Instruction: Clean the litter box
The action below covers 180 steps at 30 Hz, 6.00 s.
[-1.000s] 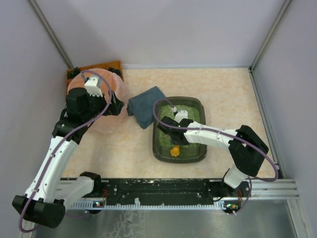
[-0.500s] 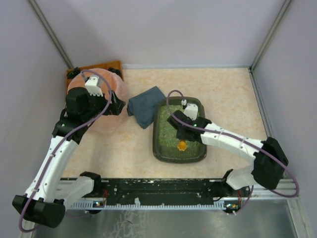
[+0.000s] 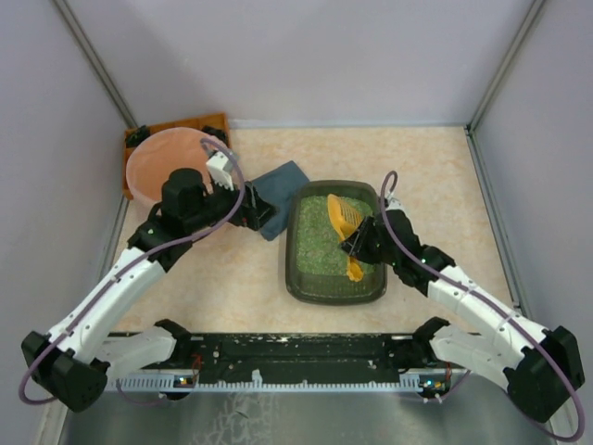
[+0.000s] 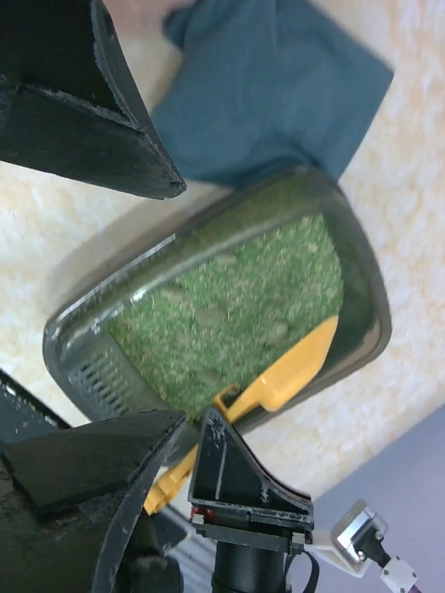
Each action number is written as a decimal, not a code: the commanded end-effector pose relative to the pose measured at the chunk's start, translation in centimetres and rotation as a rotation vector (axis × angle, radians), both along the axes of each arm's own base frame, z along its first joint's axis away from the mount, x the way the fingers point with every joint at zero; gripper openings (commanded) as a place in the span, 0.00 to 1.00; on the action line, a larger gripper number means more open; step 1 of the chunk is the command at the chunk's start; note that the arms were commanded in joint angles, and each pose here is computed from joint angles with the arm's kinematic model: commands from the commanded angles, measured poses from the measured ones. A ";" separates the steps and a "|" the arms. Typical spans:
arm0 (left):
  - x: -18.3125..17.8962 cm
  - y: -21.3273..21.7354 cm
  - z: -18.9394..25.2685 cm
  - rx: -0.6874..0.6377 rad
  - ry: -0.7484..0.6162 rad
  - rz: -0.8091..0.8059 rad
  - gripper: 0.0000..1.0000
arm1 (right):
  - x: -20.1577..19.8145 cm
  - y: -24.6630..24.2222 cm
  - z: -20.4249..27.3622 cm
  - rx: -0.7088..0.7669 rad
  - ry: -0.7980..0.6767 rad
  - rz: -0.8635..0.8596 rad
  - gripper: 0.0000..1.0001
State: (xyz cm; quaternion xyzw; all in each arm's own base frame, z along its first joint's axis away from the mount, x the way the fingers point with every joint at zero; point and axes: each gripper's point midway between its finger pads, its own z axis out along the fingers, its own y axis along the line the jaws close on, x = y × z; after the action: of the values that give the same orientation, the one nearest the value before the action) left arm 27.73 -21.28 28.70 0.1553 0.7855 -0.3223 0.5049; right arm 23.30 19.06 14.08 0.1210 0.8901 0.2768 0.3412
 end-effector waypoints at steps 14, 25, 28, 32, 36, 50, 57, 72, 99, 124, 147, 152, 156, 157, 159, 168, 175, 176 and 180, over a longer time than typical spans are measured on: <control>-4.0 -10.3 0.3 -0.279 0.044 -0.276 0.88 | -0.9 2.2 9.5 0.468 -0.301 0.087 0.03; -4.8 -11.8 -1.1 -0.381 0.118 -0.317 0.77 | -1.7 2.4 12.9 0.619 -0.422 0.127 0.00; -4.6 -12.2 -0.7 -0.436 0.124 -0.318 0.75 | -2.1 2.7 13.5 0.649 -0.440 0.155 0.00; -4.9 -13.0 0.4 -0.525 0.134 -0.361 0.72 | -2.2 2.9 13.9 0.659 -0.455 0.171 0.00; -5.5 -14.0 1.0 -0.585 0.149 -0.438 0.66 | -2.4 3.0 14.7 0.673 -0.479 0.188 0.00; -6.1 -15.5 1.0 -0.623 0.157 -0.516 0.52 | -2.7 3.7 16.3 0.728 -0.505 0.240 0.00; -6.0 -16.0 0.9 -0.641 0.174 -0.527 0.45 | -2.8 4.1 16.8 0.758 -0.509 0.265 0.00; -6.6 -16.4 1.9 -0.689 0.180 -0.569 0.00 | -2.0 4.1 15.4 0.708 -0.472 0.230 0.08; 0.1 -15.7 -1.7 -0.308 0.307 0.070 0.00 | -0.4 2.5 9.8 -0.022 -0.510 0.175 0.53; -3.0 -12.6 1.0 -0.408 0.092 -0.103 0.79 | -0.9 1.9 12.7 0.192 -0.442 0.138 0.00; -4.6 -16.3 4.8 -0.653 0.028 -0.444 0.62 | -3.7 4.9 17.9 0.582 -0.421 0.348 0.00; -4.3 -16.3 5.7 -0.677 0.009 -0.433 0.53 | -3.7 5.0 17.6 0.593 -0.401 0.341 0.00; -4.0 -16.0 6.0 -0.692 0.002 -0.419 0.51 | -3.7 5.2 17.2 0.602 -0.373 0.344 0.00; -3.9 -15.9 6.0 -0.696 0.002 -0.416 0.49 | -3.8 5.2 17.1 0.605 -0.367 0.347 0.00; -3.9 -15.8 6.1 -0.703 0.002 -0.416 0.42 | -3.8 5.3 17.0 0.611 -0.357 0.350 0.00; -3.5 -15.6 6.3 -0.709 0.028 -0.389 0.00 | -2.6 4.4 16.2 0.561 -0.363 0.280 0.24; -2.4 -14.6 6.1 -0.776 0.066 -0.275 0.00 | -1.8 2.8 16.9 0.538 -0.449 0.188 0.63; -2.2 -14.3 6.2 -0.802 0.070 -0.262 0.00 | -1.8 2.9 17.1 0.550 -0.457 0.188 0.64; -1.8 -13.8 6.6 -0.877 0.094 -0.221 0.00 | -2.1 3.3 17.3 0.617 -0.467 0.205 0.64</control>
State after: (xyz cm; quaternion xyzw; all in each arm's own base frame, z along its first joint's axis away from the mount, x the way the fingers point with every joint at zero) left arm 25.45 -36.39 32.65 0.0428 0.6160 -0.6582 0.4306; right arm 20.86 22.56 29.59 0.0570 0.7086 0.5582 0.4278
